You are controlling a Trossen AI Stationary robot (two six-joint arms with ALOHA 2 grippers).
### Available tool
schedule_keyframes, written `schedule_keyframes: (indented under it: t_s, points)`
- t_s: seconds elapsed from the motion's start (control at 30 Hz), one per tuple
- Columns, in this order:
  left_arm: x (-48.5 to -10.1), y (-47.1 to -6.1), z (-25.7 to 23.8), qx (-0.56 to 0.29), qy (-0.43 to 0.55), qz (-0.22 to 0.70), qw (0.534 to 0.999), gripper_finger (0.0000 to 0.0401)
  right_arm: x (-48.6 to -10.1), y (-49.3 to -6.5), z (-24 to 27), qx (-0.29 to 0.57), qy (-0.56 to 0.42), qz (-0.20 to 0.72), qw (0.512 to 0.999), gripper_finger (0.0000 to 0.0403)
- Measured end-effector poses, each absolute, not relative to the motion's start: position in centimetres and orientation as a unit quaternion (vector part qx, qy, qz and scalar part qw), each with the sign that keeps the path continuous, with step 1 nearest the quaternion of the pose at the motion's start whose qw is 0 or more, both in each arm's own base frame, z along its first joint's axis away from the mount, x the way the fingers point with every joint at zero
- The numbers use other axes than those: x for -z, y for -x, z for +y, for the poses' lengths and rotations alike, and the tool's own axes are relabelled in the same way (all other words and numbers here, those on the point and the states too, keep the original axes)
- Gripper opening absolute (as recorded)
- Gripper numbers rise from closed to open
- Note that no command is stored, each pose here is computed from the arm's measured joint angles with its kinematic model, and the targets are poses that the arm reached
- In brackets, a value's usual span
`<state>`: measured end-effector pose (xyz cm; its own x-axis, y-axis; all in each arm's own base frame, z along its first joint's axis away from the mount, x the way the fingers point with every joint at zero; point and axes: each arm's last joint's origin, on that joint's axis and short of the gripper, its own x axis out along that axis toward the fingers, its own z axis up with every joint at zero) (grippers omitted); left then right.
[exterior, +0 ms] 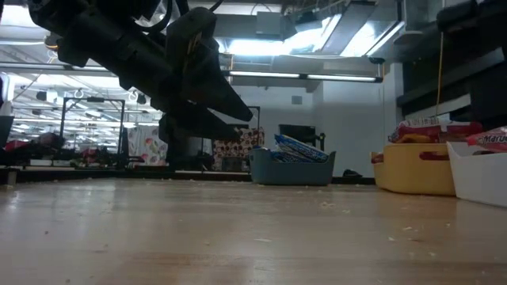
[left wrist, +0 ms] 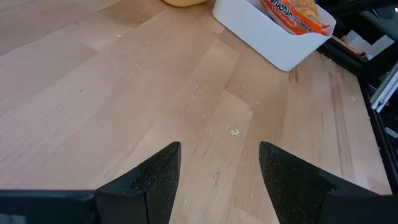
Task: Sort Maruchan noodles
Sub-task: Put the orange noodle pack into the white bin
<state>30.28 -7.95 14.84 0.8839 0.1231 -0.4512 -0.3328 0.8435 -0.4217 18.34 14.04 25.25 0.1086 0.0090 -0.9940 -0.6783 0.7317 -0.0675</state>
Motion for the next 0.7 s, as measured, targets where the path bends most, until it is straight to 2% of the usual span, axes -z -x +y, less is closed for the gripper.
schedule_keyframes:
  t_s: [0.17, 0.3, 0.5, 0.7]
  points:
    - [-14.8, -30.3, -8.0, -0.122, 0.252, 0.208, 0.937, 0.0212, -25.9, -17.6, 13.4, -0.099, 0.142, 0.659, 0.732, 0.0159]
    - [-14.8, -30.3, -8.0, -0.122, 0.253, 0.208, 0.937, 0.0212, -25.5, -15.8, 12.5, -0.03, 0.128, 0.672, 0.728, 0.0111]
    - [-14.8, -30.3, -8.0, -0.122, 0.256, 0.208, 0.936, 0.0212, -23.9, -14.0, 11.6, -0.001, 0.148, 0.668, 0.729, 0.0047]
    - [-14.8, -30.3, -8.0, -0.128, 0.254, 0.205, 0.937, 0.0212, -20.8, -14.2, 11.8, -0.013, 0.128, 0.641, 0.757, 0.0016]
